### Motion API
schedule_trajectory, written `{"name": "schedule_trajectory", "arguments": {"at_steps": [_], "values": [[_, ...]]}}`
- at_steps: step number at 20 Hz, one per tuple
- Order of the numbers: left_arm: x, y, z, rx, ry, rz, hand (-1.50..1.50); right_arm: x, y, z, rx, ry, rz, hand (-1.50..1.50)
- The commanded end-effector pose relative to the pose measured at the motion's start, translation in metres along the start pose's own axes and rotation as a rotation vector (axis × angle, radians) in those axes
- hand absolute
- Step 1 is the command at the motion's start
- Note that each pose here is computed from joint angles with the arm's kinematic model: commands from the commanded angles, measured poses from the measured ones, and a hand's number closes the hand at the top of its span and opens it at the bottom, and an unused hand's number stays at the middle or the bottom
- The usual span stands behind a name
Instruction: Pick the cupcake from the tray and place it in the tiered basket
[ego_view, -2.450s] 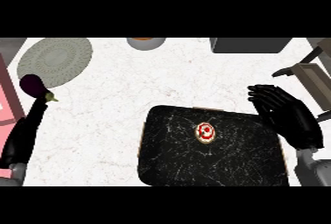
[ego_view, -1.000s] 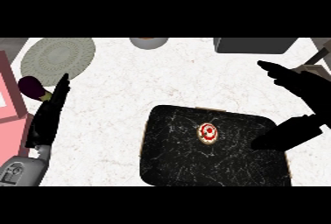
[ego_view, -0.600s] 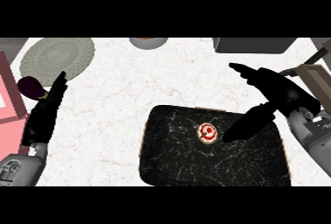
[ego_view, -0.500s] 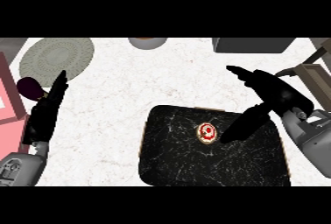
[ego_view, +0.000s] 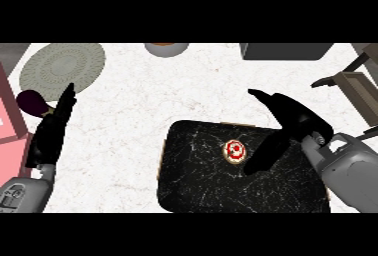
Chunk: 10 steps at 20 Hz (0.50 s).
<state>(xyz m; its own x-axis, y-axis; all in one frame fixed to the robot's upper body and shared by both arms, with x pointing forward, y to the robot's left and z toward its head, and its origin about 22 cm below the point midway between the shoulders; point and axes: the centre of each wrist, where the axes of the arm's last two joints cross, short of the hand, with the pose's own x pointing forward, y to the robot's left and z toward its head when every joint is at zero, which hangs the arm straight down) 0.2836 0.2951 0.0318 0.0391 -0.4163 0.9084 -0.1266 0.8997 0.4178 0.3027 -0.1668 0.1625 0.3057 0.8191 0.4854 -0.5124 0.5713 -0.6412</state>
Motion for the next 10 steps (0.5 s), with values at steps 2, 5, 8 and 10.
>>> {"name": "schedule_trajectory", "arguments": {"at_steps": [2, 5, 8, 10], "values": [[-0.001, 0.016, 0.001, -0.004, 0.003, 0.016, 0.00, 0.021, 0.005, 0.016, -0.015, 0.095, 0.068, -1.50], [0.012, 0.004, -0.003, 0.001, -0.009, 0.010, 0.00, 0.011, 0.022, 0.005, -0.050, 0.118, 0.121, -1.50], [-0.004, 0.004, 0.008, 0.010, 0.002, 0.013, 0.00, -0.002, 0.022, 0.005, -0.059, 0.114, 0.142, -1.50], [-0.017, -0.001, 0.009, 0.021, -0.003, 0.008, 0.00, 0.004, 0.045, 0.018, -0.075, 0.094, 0.135, -1.50]]}}
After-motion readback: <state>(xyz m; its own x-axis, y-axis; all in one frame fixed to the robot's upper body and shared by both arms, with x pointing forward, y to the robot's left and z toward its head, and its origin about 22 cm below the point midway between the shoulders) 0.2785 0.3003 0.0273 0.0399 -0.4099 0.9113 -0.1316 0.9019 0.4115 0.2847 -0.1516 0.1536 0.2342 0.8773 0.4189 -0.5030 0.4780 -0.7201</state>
